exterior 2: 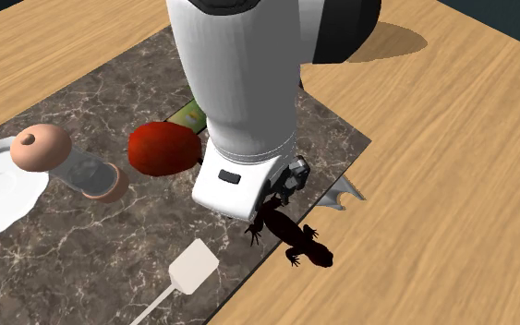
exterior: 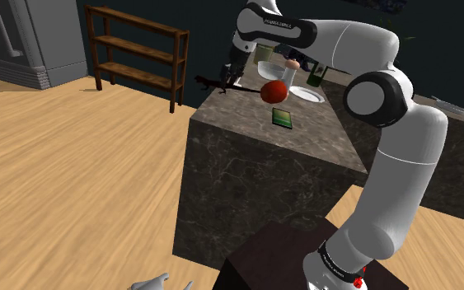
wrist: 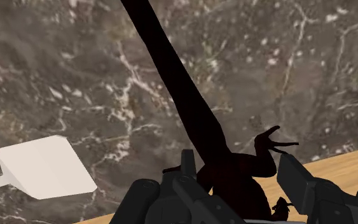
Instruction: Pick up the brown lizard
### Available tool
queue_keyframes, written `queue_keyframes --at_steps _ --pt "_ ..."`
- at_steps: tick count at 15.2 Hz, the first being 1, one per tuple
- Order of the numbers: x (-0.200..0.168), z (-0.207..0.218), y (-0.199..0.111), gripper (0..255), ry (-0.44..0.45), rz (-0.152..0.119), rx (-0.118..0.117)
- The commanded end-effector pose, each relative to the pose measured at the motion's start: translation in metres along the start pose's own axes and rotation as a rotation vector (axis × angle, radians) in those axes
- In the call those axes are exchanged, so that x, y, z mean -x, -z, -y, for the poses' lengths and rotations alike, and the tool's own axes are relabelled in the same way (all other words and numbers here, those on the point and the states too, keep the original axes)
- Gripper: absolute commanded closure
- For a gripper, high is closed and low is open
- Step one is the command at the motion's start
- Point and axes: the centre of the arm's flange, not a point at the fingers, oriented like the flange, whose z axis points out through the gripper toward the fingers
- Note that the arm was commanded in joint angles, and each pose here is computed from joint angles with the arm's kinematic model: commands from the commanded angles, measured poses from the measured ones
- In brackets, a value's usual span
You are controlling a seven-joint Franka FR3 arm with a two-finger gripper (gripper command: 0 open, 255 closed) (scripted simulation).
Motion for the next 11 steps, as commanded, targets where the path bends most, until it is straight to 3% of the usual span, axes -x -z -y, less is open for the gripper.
queue_keyframes --at_steps 1,11 --pt "-0.002 0.000 0.011 255 0.000 0.000 0.000" --pt "-0.012 0.001 0.063 255 0.000 0.000 0.000"
